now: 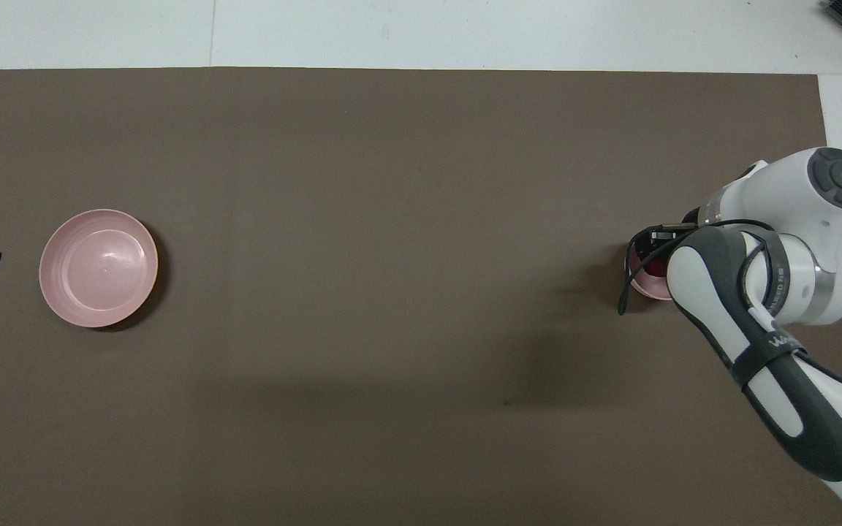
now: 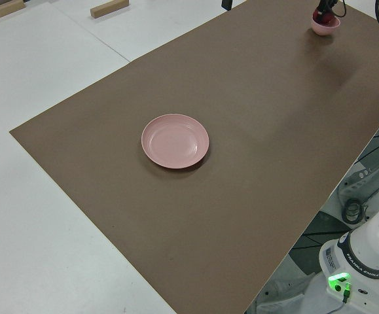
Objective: Move apple from plate to bowl
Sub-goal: 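Lower the apple into the small bowl and open the right gripper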
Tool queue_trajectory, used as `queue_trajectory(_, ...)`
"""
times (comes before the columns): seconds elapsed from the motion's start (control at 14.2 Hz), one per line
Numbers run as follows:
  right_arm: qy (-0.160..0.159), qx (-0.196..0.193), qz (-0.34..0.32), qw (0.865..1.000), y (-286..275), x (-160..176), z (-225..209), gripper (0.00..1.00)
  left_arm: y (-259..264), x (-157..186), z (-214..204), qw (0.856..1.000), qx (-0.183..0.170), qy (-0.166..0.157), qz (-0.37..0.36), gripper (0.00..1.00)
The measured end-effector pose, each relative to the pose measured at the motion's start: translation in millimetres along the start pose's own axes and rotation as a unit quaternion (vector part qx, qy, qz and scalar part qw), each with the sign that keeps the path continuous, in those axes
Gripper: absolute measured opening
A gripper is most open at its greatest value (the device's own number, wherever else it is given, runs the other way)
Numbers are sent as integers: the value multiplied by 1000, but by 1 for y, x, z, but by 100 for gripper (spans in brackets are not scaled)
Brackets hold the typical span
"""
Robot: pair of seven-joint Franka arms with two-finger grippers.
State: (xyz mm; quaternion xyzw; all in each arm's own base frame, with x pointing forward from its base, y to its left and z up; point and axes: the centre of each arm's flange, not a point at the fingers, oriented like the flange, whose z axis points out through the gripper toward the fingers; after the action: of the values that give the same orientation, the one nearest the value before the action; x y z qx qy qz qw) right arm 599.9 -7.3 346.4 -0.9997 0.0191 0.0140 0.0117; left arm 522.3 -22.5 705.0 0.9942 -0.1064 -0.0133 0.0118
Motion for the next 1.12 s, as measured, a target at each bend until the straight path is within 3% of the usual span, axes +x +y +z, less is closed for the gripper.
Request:
queue_trajectory(0.42,-31,1,2,1000,2,-7,5,76,0,-11,4,1000,-2,-5,-2,100)
queue_trajectory(1.12,-41,1,3,999,4,-12,15,76,-1,-11,5,1000,-2,-6,-7,100)
